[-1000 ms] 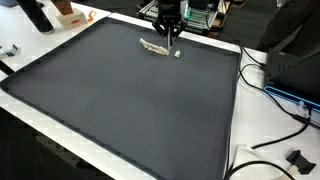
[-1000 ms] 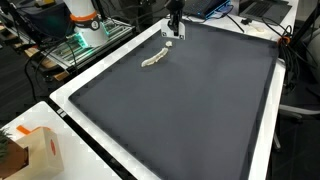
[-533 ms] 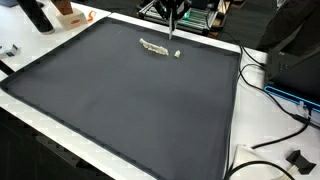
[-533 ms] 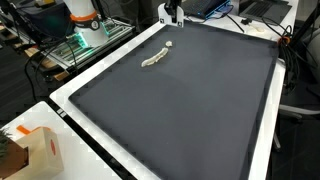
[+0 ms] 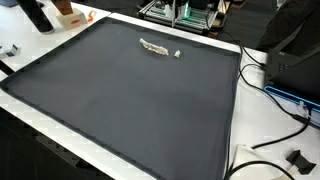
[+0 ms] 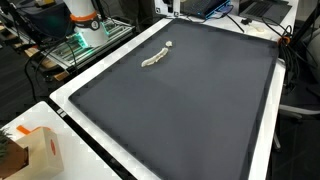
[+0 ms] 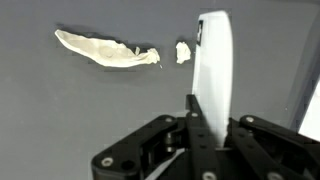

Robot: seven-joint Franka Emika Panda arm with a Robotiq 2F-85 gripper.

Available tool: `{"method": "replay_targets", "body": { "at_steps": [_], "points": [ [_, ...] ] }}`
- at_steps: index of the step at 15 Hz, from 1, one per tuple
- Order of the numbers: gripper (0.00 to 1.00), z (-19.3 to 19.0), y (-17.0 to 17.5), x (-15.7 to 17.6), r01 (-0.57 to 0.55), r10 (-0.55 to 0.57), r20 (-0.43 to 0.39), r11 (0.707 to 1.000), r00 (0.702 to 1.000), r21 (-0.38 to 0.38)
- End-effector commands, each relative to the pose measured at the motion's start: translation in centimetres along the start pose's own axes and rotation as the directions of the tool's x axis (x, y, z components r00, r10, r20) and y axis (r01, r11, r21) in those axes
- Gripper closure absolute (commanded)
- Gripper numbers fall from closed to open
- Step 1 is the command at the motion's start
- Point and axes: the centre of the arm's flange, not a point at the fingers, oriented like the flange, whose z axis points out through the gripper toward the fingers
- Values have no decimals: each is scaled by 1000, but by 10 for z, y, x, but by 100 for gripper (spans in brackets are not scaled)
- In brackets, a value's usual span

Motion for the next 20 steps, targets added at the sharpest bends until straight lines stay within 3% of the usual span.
{"method": "replay_targets", "body": {
  "at_steps": [1,10,11,20],
  "points": [
    [99,-12,-5,-10,-18,19,19,1000,1000,-21],
    [99,-29,-13,-20,-47,48,15,997,999,-56],
    [96,-21,-9,-10,-40,40,8,999,999,-21],
    [96,-26,-11,-13,-42,42,6,999,999,-32]
  ]
}}
